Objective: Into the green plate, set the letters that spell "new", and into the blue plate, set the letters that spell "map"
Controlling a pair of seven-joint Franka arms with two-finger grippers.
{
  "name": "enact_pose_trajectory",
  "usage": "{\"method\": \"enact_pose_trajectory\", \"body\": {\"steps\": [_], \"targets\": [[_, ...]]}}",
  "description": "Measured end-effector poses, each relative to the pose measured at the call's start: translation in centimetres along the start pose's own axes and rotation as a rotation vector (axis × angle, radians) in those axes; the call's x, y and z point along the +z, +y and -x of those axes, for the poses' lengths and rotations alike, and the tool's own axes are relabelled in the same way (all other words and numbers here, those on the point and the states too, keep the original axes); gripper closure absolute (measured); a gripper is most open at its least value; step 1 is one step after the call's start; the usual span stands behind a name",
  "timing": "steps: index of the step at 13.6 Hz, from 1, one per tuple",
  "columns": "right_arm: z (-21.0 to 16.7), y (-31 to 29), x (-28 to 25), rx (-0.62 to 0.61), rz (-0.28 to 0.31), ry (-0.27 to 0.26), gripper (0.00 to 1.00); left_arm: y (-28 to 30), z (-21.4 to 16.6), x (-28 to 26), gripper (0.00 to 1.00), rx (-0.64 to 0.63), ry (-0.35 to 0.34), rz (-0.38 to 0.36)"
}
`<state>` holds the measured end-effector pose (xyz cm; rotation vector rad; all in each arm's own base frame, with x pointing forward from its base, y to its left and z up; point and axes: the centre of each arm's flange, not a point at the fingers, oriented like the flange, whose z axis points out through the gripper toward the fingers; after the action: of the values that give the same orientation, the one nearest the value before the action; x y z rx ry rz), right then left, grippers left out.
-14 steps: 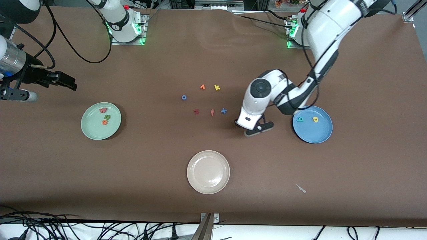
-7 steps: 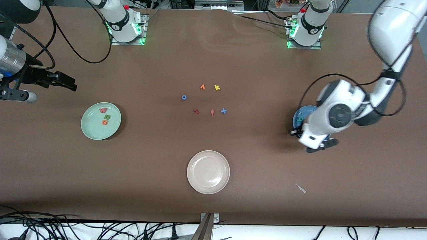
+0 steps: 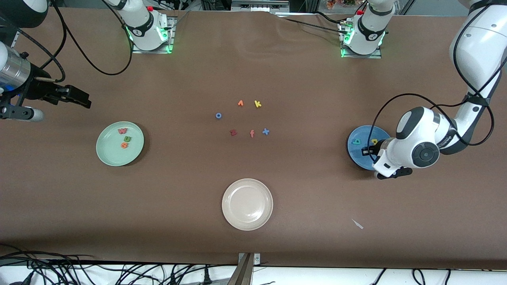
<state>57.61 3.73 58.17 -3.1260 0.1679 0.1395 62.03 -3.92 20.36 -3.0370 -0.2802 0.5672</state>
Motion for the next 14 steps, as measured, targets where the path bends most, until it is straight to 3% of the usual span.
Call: {"method": "enact_pose_trajectory", "body": {"steps": [3,6,9,12,14], "targets": [[0.0,0.0,0.0,0.000,0.000,0.000,0.00,-1.1,-0.6,0.8,0.64,0.001,-0.004,0.004],[0.0,0.0,0.0,0.000,0.000,0.000,0.00,-1.7,-1.7,-1.6,0.33,-0.019,0.047,0.022],[0.0,0.0,0.0,0.000,0.000,0.000,0.00,-3.7,-3.2,-8.8,0.03,-0.072,0.176,0.052],[0.0,0.0,0.0,0.000,0.000,-0.001,0.00,-5.2,-2.0,-17.4,0.00,-0.112,0.315,0.045],[0.0,0.0,0.1,0.000,0.000,-0.001,0.00,-5.8,-0.2,-21.8,0.00,-0.131,0.359,0.015]]}}
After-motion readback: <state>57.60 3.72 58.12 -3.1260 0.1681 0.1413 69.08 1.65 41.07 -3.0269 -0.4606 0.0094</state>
